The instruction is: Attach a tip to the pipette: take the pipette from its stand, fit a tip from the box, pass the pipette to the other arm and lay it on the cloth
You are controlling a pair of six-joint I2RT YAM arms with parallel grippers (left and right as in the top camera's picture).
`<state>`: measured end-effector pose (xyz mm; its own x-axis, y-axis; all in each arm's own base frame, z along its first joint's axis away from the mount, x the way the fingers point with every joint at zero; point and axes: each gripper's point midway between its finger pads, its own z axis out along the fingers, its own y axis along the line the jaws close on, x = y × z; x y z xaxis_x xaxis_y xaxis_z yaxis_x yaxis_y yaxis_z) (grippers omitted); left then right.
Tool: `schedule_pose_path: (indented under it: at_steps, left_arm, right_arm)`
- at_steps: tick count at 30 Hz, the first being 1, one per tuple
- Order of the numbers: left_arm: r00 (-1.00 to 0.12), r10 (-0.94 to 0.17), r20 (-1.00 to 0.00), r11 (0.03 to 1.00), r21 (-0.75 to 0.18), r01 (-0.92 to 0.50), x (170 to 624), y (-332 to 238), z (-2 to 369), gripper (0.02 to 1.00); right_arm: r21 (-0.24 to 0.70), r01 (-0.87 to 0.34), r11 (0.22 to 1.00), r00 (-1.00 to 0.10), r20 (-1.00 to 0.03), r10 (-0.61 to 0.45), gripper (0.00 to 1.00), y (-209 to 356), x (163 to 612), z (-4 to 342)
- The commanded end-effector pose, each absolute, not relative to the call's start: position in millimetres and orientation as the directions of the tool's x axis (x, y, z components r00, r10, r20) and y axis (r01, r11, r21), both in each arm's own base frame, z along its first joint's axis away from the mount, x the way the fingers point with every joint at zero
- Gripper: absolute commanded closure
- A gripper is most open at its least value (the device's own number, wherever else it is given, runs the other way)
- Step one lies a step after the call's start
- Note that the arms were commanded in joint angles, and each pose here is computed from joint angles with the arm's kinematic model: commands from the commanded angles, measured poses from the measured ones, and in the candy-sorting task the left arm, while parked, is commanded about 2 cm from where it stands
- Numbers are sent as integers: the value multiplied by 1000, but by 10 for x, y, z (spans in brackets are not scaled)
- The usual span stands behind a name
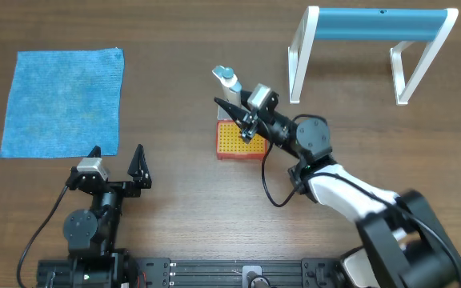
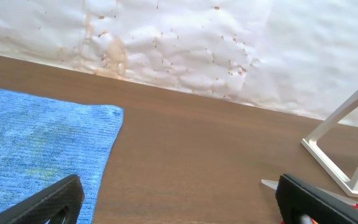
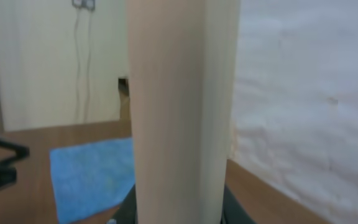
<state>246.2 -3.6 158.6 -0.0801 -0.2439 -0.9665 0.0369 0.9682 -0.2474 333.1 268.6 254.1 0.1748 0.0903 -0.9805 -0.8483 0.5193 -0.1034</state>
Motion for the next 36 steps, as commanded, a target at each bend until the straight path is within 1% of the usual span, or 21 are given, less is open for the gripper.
schedule_pose_path:
  at_steps: [1,3,5,6,8,11,14,16,20,25,28,32,36]
  left_arm:
    - [-80,-249,-965,967,-253,32,2458,-30,1578,23]
    - [-80,-249,-965,967,-253,32,2458,-30,1578,23]
    - [-80,-249,-965,967,-253,32,2458,-30,1578,23]
    - [-80,-249,-965,967,-253,32,2458,-30,1579,20]
    - [-80,-249,-965,967,-253,32,2458,-30,1578,20]
    - [-80,-249,-965,967,-253,32,2458,-30,1578,23]
    - [-80,-249,-965,967,-253,32,2458,-30,1578,20]
    - [-80,-249,-965,967,-253,32,2458,-30,1578,20]
    - [-80,-249,-965,967,-253,32,2458,-30,1578,20]
    - [-80,-249,-965,967,-253,32,2458,-30,1578,20]
    - [-80,-249,-965,967,-253,31,2458,-29,1578,23]
    - [-80,-249,-965,967,-253,31,2458,-29,1578,20]
    - [-80,-249,-965,967,-253,31,2458,-29,1578,20]
  right_arm:
    - [-99,-930,354,130,-989,65,921,2821,3056,3199]
    - [-24,-936,352,32,-999,16,923,2810,3036,3269]
    - [113,-925,362,-149,-986,-72,919,2755,2978,3256]
    - [160,-916,367,-211,-972,-103,921,2735,2947,3222]
    - [253,-888,383,-334,-929,-161,921,2689,2867,3079]
    - [358,-844,399,-470,-852,-230,919,2652,2716,2770]
    - [469,-768,436,-612,-738,-284,921,2561,2535,2485]
    - [503,-737,452,-658,-688,-306,921,2518,2448,2382]
    - [538,-699,471,-705,-628,-330,921,2465,2340,2275]
    - [538,-699,471,-705,-628,-329,919,2464,2342,2274]
    - [566,-666,486,-736,-604,-306,919,2466,2346,2277]
    - [633,-575,518,-810,-532,-248,919,2465,2343,2275]
    - [656,-539,528,-834,-504,-225,919,2466,2343,2276]
